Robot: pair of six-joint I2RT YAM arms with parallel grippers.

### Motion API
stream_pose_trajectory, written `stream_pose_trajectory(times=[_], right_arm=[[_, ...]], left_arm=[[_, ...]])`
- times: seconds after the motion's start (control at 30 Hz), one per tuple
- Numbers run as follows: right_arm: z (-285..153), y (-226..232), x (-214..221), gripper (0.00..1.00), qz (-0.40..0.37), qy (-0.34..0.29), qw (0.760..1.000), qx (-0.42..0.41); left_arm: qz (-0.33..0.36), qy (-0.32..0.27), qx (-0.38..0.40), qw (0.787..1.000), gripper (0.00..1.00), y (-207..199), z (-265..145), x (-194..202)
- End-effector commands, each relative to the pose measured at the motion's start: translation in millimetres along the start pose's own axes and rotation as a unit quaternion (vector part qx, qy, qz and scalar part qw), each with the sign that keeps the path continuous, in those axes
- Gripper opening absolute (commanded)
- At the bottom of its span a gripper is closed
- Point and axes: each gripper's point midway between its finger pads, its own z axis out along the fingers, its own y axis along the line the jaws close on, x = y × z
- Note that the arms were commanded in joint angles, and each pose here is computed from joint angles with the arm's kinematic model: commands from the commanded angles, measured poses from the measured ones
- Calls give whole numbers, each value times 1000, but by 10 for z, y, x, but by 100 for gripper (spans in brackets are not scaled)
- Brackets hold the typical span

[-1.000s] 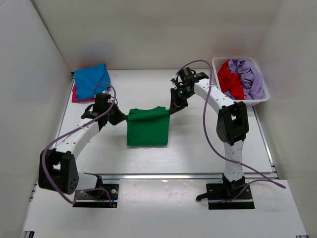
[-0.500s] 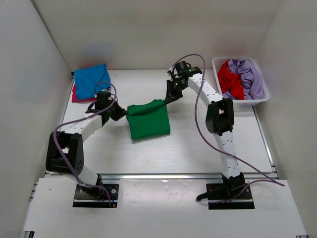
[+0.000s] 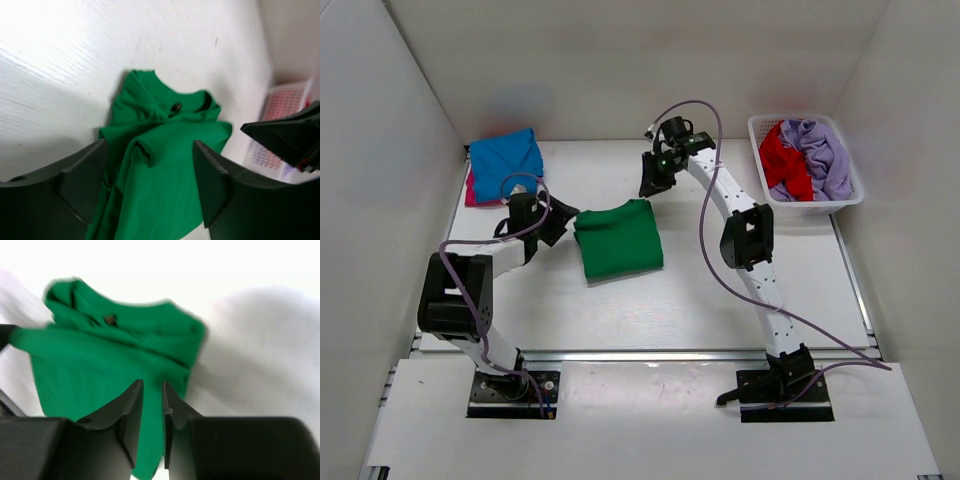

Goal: Fold and stack the t-shirts
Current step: Fold the long partially folded tshirt into a neat square

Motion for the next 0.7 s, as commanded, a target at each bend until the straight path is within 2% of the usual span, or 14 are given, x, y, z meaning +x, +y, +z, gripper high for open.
stream_pose_trajectory(times=[0.0, 0.07, 0.1, 0.17, 0.3, 0.4, 0.6, 0.67], right_arm=[[-206, 246, -467, 21, -37, -82, 996, -6], [-281, 300, -590, 27, -42, -104, 994, -15], [-321, 292, -623, 33, -42, -110, 993, -13], [-425, 277, -667, 37, -45, -119, 992, -3], [-598, 207, -618, 37, -51, -110, 992, 21], [-731, 209, -620, 37, -51, -113, 992, 30], [-1373, 154, -681, 38, -39, -143, 987, 59], [-1581, 89, -674, 38, -36, -150, 986, 65]], left_arm=[[-46, -49, 85, 994, 82, -238, -37, -259], [-65, -70, 120, 988, 82, -331, -92, -425], [-58, -68, 115, 989, 83, -307, -83, -442], [-20, -62, 118, 991, 82, -421, -78, -507], [51, -13, 114, 992, 80, -473, -70, -300], [73, 30, 66, 995, 80, -251, -100, 8], [156, 51, -53, 985, 84, 134, -271, 269], [173, 53, -69, 981, 85, 192, -273, 289]])
